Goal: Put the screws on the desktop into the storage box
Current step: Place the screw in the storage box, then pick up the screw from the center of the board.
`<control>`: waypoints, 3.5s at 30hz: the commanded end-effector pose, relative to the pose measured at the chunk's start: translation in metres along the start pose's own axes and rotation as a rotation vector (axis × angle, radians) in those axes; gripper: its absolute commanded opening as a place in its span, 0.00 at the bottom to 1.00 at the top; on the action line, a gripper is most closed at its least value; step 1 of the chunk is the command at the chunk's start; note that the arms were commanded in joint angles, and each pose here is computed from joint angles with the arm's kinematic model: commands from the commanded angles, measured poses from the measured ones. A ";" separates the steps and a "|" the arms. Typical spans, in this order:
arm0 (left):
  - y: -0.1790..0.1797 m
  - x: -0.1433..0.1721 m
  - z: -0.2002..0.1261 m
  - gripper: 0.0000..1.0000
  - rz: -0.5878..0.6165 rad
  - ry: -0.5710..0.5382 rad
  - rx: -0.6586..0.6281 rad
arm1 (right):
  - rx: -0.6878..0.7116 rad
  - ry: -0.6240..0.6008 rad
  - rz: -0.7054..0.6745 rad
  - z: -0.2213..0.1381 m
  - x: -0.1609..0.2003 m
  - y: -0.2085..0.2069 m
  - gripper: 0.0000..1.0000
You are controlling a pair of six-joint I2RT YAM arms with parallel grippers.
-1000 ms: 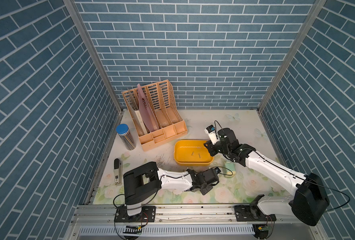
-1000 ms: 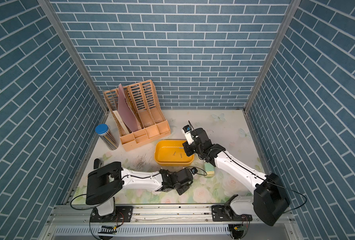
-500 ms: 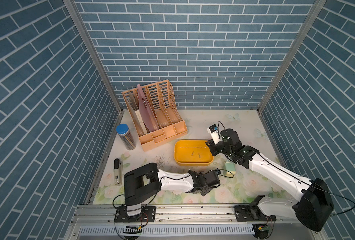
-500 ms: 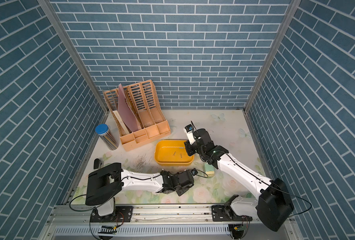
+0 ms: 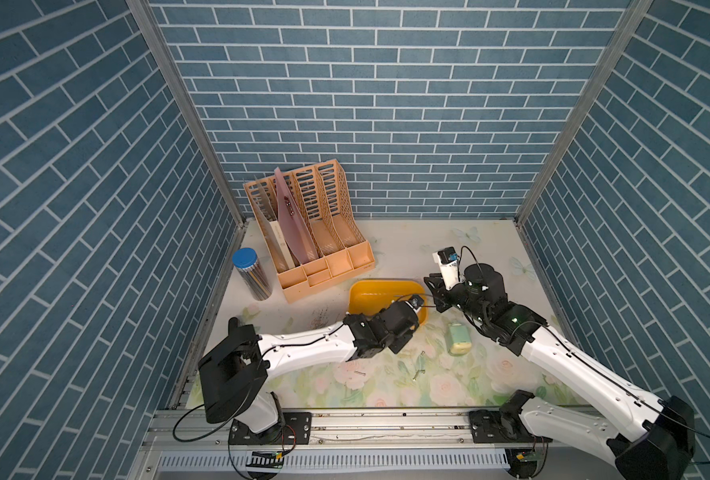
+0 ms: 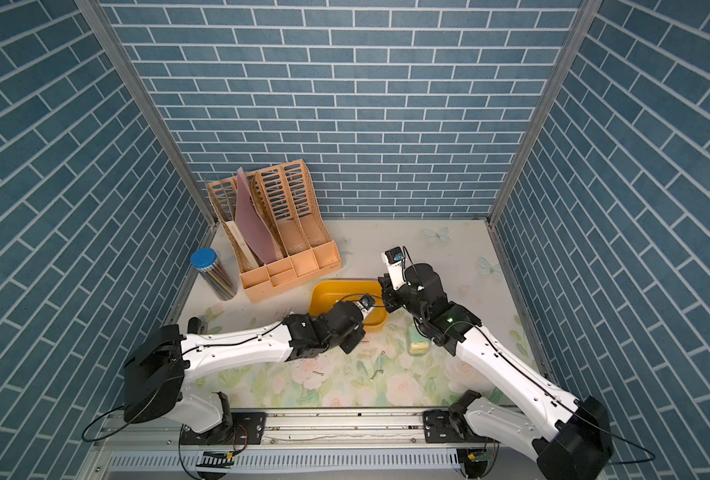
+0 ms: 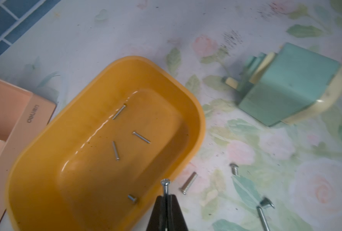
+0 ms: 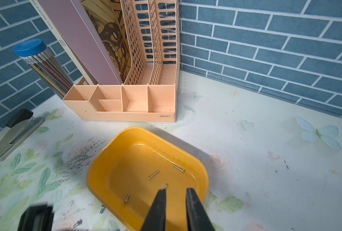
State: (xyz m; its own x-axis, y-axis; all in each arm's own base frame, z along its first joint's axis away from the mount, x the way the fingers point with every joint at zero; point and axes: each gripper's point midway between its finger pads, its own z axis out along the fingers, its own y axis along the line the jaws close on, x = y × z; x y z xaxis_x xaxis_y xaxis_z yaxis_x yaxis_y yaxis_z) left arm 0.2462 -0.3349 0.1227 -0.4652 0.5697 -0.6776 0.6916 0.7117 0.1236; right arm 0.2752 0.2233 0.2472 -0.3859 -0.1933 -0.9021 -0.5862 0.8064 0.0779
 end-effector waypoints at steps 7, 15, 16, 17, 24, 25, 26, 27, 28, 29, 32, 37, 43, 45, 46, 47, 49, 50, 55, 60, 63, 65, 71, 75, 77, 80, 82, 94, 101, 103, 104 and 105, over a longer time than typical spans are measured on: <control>0.050 -0.017 0.031 0.00 -0.038 0.034 0.000 | -0.145 0.217 0.071 -0.006 0.085 0.027 0.20; 0.061 0.005 0.065 0.00 -0.048 0.130 0.020 | -0.272 0.359 0.032 -0.008 0.129 0.075 0.19; 0.061 0.006 0.067 0.00 -0.049 0.134 0.018 | -0.269 0.389 0.015 -0.007 0.137 0.081 0.19; 0.062 0.007 0.069 0.00 -0.048 0.138 0.015 | -0.269 0.420 0.006 -0.006 0.147 0.087 0.19; 0.067 0.021 0.073 0.11 -0.050 0.156 0.003 | -0.182 0.455 0.021 -0.019 0.182 0.082 0.19; 0.068 0.022 0.073 0.14 -0.052 0.156 0.004 | -0.191 0.440 0.035 -0.020 0.181 0.084 0.19; 0.069 0.025 0.074 0.17 -0.056 0.161 0.003 | -0.207 0.451 0.044 -0.022 0.185 0.087 0.19; 0.070 0.027 0.075 0.19 -0.054 0.167 0.004 | -0.208 0.465 0.040 -0.023 0.190 0.088 0.19; 0.070 0.029 0.076 0.19 -0.051 0.173 0.005 | -0.192 0.476 0.026 -0.024 0.195 0.088 0.20; 0.068 0.031 0.077 0.22 -0.048 0.178 0.012 | -0.183 0.486 0.012 -0.023 0.201 0.089 0.20; 0.068 0.033 0.078 0.25 -0.044 0.179 0.019 | -0.152 0.534 -0.014 -0.019 0.219 0.087 0.21; 0.069 0.026 0.071 0.30 -0.054 0.134 0.020 | -0.095 0.579 -0.043 -0.020 0.232 0.085 0.21; 0.090 0.000 0.030 0.57 -0.126 -0.020 -0.065 | -0.120 0.481 -0.062 -0.003 0.209 0.099 0.21; 0.095 -0.001 0.018 0.60 -0.142 -0.042 -0.077 | -0.123 0.434 -0.045 0.002 0.199 0.102 0.21; 0.095 0.000 0.013 0.61 -0.145 -0.047 -0.077 | -0.093 0.428 -0.057 0.004 0.199 0.097 0.22; 0.096 0.002 0.009 0.62 -0.150 -0.047 -0.083 | -0.059 0.439 -0.089 0.007 0.201 0.091 0.23; 0.103 0.005 0.002 0.64 -0.180 -0.059 -0.119 | 0.002 0.461 -0.135 0.012 0.204 0.079 0.25; 0.106 0.009 -0.002 0.65 -0.203 -0.068 -0.134 | 0.020 0.467 -0.137 0.016 0.204 0.076 0.25; 0.108 0.024 -0.016 0.67 -0.268 -0.104 -0.144 | -0.010 0.467 -0.146 0.025 0.207 0.081 0.29; 0.119 0.033 -0.030 0.70 -0.287 -0.125 -0.205 | -0.021 0.471 -0.261 0.033 0.201 0.076 0.34; 0.121 0.029 -0.037 0.71 -0.302 -0.172 -0.202 | -0.052 0.462 -0.288 0.038 0.196 0.081 0.35; 0.121 0.026 -0.041 0.71 -0.308 -0.200 -0.195 | -0.083 0.474 -0.282 0.042 0.196 0.084 0.34; 0.127 0.027 -0.044 0.73 -0.318 -0.224 -0.196 | -0.141 0.548 -0.349 0.052 0.204 0.085 0.34; 0.136 0.033 -0.046 0.74 -0.342 -0.249 -0.209 | -0.188 0.560 -0.427 0.053 0.207 0.089 0.35; 0.144 0.035 -0.048 0.75 -0.363 -0.265 -0.220 | -0.210 0.547 -0.459 0.053 0.205 0.091 0.35; 0.149 0.035 -0.051 0.75 -0.377 -0.282 -0.220 | -0.216 0.560 -0.511 0.053 0.207 0.088 0.35; 0.149 0.033 -0.054 0.75 -0.377 -0.291 -0.216 | -0.237 0.562 -0.540 0.053 0.210 0.088 0.35; 0.146 0.034 -0.061 0.75 -0.374 -0.319 -0.200 | -0.209 0.610 -0.608 0.066 0.224 0.070 0.33; 0.144 0.035 -0.056 0.75 -0.366 -0.304 -0.186 | -0.210 0.622 -0.649 0.067 0.227 0.068 0.33; 0.143 0.034 -0.056 0.75 -0.363 -0.305 -0.182 | -0.194 0.630 -0.663 0.069 0.225 0.065 0.33; 0.143 0.034 -0.056 0.76 -0.362 -0.303 -0.183 | -0.193 0.642 -0.667 0.070 0.226 0.065 0.33; 0.143 0.035 -0.055 0.76 -0.360 -0.301 -0.181 | -0.191 0.650 -0.669 0.070 0.227 0.064 0.33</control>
State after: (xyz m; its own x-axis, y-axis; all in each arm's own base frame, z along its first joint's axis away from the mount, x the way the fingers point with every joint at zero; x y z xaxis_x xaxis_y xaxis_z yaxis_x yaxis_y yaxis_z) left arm 0.2978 -0.1911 0.1599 -0.4569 0.1453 -0.8776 0.3920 0.9185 -0.0520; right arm 0.1965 0.2760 0.0233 -0.2298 -0.8719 -0.4323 -0.9094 0.3506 -0.2236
